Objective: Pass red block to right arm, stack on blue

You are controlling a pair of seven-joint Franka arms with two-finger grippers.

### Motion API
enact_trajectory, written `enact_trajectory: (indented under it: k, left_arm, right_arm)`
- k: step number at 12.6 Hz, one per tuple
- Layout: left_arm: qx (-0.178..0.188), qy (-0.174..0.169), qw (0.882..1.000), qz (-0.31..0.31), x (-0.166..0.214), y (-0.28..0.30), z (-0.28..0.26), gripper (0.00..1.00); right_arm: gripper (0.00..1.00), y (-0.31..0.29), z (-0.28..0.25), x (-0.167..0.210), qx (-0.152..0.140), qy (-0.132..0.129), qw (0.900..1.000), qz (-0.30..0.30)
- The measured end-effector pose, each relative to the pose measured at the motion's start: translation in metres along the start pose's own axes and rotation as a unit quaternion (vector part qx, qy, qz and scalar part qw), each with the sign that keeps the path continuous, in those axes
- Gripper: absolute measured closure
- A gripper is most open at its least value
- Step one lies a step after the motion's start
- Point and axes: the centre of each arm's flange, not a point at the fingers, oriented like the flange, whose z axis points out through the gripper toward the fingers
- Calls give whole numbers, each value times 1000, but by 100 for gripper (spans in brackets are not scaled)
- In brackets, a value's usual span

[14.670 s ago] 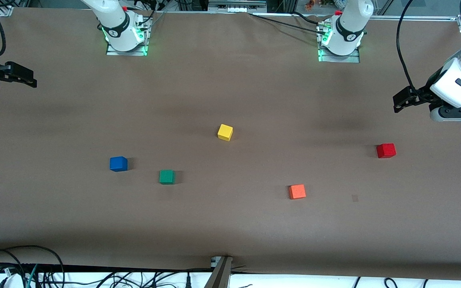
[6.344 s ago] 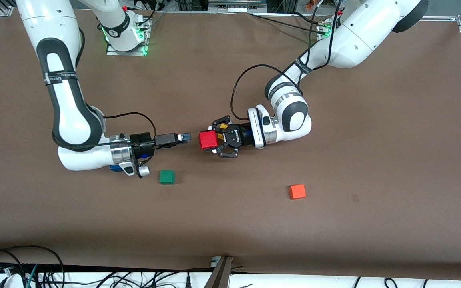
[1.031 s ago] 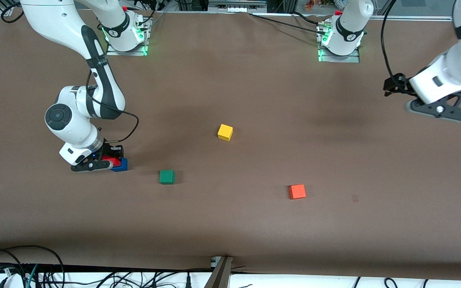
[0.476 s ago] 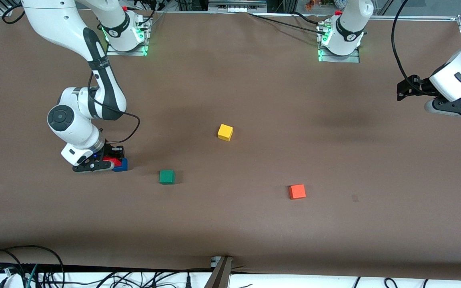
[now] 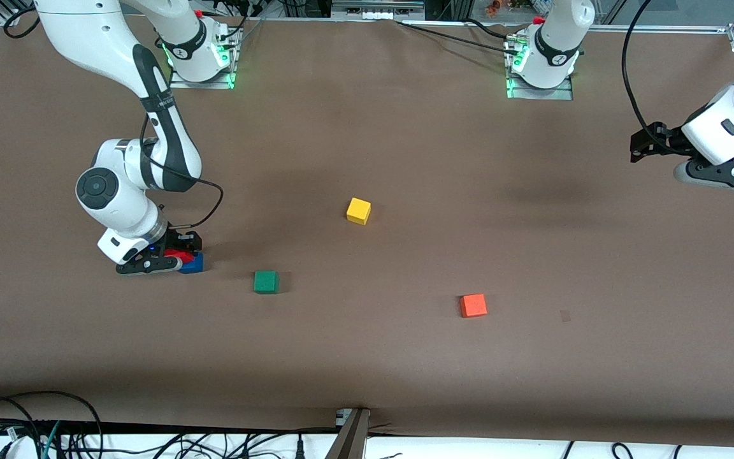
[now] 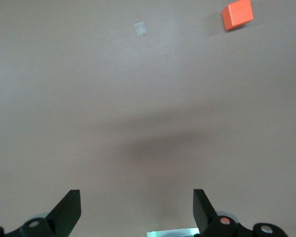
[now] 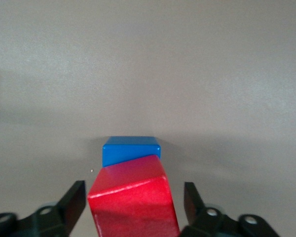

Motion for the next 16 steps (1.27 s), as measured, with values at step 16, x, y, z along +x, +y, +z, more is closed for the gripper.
enact_trajectory:
  k: [16]
  left_arm:
    - [0, -4, 1000, 9, 8, 9, 8, 0]
  right_arm:
    - [0, 43, -117, 39, 16, -103, 994, 18]
